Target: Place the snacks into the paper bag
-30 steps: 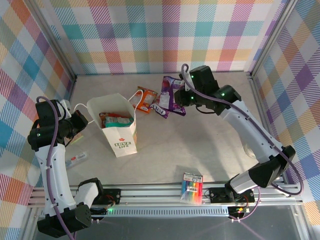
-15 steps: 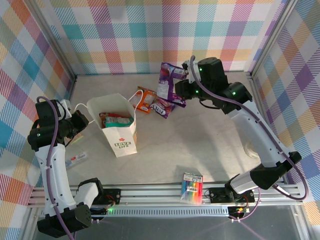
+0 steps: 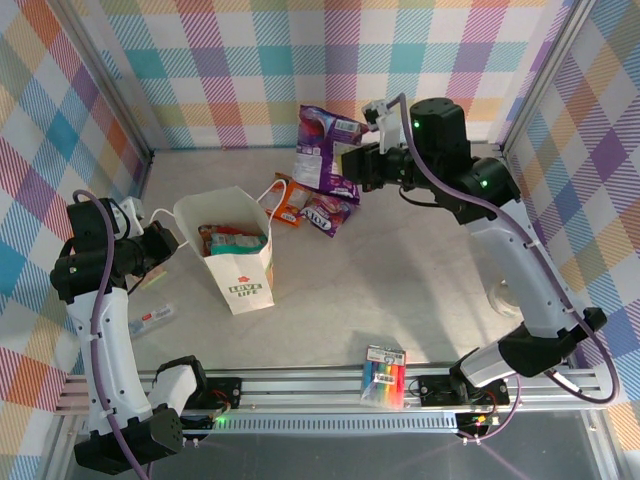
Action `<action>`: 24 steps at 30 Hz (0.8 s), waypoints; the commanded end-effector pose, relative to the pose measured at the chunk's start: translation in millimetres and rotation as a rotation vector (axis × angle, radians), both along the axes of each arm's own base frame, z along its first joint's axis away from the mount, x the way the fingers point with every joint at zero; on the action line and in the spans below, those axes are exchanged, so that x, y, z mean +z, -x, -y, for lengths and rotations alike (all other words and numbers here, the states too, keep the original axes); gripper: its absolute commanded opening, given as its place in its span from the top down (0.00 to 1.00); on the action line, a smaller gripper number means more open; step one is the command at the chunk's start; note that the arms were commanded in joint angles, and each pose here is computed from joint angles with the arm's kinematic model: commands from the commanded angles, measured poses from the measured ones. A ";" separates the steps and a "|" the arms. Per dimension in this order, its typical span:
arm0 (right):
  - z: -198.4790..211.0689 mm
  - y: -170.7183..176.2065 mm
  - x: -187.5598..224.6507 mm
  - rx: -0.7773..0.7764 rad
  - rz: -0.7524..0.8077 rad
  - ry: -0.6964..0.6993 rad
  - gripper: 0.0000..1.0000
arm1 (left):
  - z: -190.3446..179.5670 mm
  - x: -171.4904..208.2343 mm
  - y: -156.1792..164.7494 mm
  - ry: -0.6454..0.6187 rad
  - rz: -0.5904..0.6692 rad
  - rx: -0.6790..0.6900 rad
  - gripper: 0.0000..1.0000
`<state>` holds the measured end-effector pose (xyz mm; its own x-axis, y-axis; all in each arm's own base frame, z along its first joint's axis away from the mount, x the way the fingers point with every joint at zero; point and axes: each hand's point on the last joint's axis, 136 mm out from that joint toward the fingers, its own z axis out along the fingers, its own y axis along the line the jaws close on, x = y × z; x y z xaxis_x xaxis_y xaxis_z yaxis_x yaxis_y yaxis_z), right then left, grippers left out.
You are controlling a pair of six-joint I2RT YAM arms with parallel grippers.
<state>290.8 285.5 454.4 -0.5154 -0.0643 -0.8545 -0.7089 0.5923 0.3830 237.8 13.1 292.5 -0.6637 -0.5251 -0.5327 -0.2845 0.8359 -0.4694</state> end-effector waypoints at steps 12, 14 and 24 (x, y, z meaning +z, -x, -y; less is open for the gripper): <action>-70.6 3.4 33.2 0.265 -0.027 -0.211 0.85 | 3.8 5.6 11.9 -0.002 -0.003 -0.017 0.91; -81.2 3.8 30.3 0.285 -0.031 -0.201 0.85 | 4.0 5.5 12.2 -0.004 -0.003 -0.020 0.91; -126.6 7.3 12.8 0.391 -0.090 -0.182 0.85 | 5.6 2.6 10.3 0.013 -0.001 -0.020 0.91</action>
